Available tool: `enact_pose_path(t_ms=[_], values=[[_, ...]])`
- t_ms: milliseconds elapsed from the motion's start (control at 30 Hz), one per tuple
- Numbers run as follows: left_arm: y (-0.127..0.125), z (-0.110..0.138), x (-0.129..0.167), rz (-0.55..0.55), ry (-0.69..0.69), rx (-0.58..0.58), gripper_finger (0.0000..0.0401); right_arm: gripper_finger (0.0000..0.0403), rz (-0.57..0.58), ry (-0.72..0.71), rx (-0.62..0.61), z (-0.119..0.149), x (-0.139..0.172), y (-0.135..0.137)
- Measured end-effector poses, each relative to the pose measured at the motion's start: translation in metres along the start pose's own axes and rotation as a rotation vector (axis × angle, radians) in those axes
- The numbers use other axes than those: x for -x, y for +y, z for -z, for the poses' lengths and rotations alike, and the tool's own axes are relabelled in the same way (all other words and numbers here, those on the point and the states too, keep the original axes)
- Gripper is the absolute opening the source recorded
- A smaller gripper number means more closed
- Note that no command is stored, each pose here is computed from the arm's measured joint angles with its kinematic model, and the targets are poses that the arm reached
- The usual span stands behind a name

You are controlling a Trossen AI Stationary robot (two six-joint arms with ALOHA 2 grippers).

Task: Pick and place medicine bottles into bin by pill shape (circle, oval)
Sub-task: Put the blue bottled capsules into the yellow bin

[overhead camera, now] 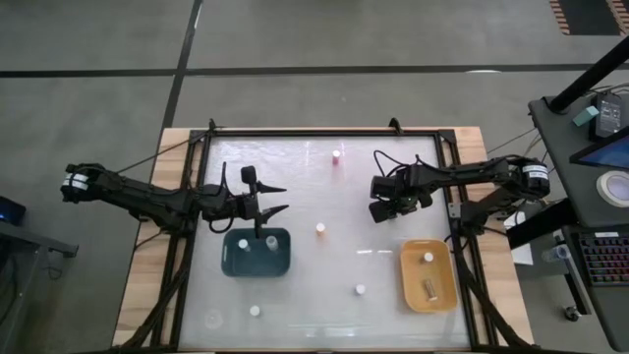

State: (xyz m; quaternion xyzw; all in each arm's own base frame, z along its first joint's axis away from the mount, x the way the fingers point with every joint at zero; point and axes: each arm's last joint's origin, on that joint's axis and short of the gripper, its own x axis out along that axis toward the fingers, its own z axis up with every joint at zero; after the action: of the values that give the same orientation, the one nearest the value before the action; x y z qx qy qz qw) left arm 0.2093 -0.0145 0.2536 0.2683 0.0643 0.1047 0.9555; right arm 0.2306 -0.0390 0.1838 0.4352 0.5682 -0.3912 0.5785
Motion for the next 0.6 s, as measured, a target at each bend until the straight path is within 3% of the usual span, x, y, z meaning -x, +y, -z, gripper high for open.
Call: enact_pose_path(t_ms=[333, 600], values=[[0.000, 0.000, 0.000, 0.000, 0.000, 0.000, 0.0184, 0.0118, -0.008, -0.004, -0.004, -0.001, 0.003, 0.002], [0.000, 0.000, 0.000, 0.000, 0.000, 0.000, 0.0184, 0.0107, -0.037, -0.015, 0.020, 0.003, 0.034, 0.010]])
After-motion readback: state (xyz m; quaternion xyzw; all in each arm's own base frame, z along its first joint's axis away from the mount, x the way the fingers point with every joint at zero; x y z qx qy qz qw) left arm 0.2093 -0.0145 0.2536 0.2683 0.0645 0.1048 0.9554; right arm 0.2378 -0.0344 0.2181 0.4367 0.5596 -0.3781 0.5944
